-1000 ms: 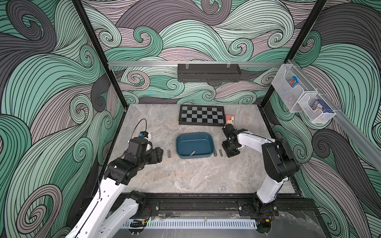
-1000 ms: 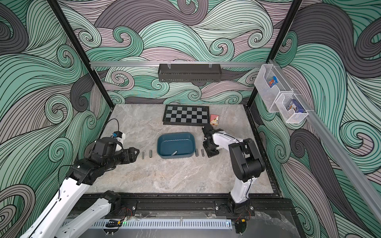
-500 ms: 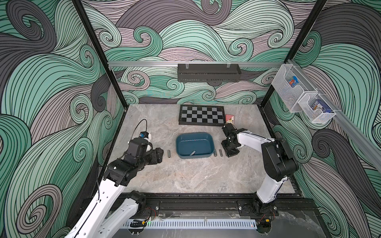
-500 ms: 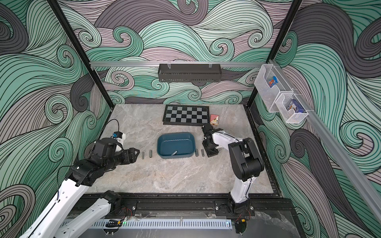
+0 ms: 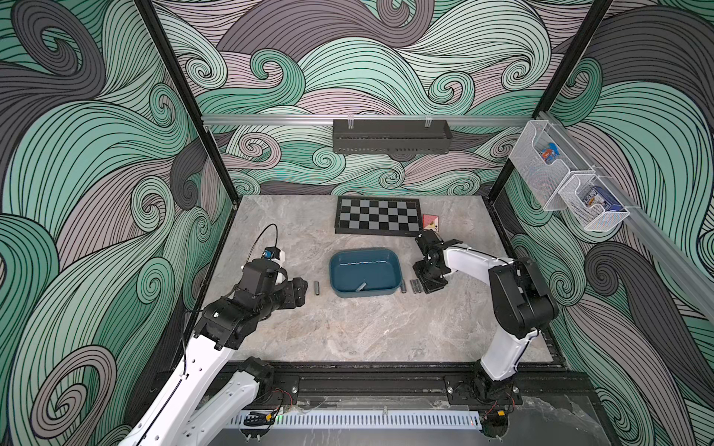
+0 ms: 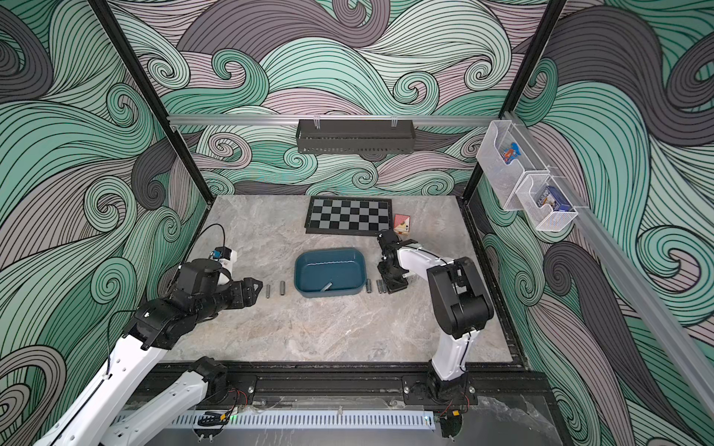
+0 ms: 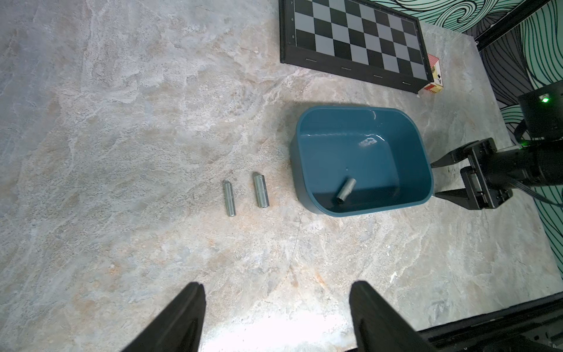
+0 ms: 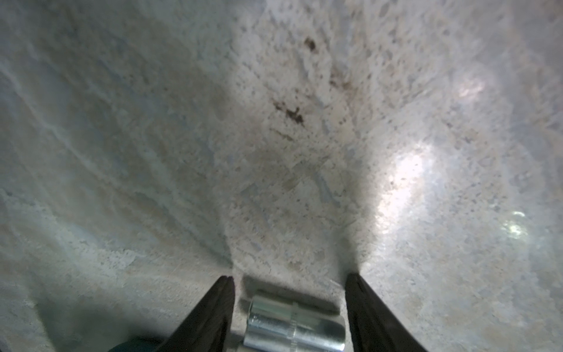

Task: Take out the socket from the storage box
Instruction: Place the socket head at the center of the board.

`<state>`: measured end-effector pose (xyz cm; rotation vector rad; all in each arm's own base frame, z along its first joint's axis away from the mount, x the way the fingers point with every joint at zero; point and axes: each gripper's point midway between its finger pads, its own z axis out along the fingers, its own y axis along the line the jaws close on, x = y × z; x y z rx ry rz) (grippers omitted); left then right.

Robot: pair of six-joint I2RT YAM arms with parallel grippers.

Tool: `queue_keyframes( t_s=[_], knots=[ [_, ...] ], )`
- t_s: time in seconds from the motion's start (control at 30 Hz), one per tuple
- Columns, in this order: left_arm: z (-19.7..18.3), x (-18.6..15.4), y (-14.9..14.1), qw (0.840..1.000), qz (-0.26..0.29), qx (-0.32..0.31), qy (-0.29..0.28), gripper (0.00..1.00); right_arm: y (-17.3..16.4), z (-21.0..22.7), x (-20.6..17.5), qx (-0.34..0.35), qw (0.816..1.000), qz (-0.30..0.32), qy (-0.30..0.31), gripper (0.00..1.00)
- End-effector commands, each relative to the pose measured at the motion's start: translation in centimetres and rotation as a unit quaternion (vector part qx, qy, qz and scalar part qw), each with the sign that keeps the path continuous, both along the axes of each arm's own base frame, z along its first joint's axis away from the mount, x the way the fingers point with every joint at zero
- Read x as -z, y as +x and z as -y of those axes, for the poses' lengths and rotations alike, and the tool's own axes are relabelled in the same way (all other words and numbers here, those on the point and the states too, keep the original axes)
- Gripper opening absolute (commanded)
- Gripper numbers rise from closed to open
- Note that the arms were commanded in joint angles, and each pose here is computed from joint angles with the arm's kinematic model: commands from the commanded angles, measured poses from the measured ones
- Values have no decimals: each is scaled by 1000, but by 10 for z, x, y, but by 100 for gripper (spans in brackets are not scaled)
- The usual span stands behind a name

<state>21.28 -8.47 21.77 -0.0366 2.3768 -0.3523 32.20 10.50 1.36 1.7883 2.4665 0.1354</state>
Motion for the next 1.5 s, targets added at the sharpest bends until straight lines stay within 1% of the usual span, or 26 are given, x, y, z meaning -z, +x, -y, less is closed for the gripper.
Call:
queue_keyframes(
  t_s=[0.0, 0.8, 1.07, 1.23, 1.3, 1.4, 1.47],
  knots=[
    [-2, -3, -1, 1000, 9, 0, 7, 78, -7, -4, 15, -6, 1000, -22, 3, 62],
    [0, -2, -1, 1000, 7, 3, 11, 78, -1, -2, 10, -19, 1000, -15, 5, 62],
    [0, -2, -2, 1000, 8, 3, 15, 78, 10, -4, -3, -38, 999, 8, 7, 62],
    [3, -1, -3, 1000, 6, 10, 18, 78, 24, 0, -22, -72, 997, 41, -5, 62],
    [5, 1, -3, 1000, 4, 14, 21, 78, 32, 3, -32, -96, 994, 58, -13, 62],
    [7, 1, -3, 999, -2, 20, 25, 78, 46, 6, -54, -149, 984, 94, -33, 62],
    [13, 0, -2, 999, -6, 37, 23, 78, 55, 7, -71, -197, 972, 118, -46, 62]
  ],
)
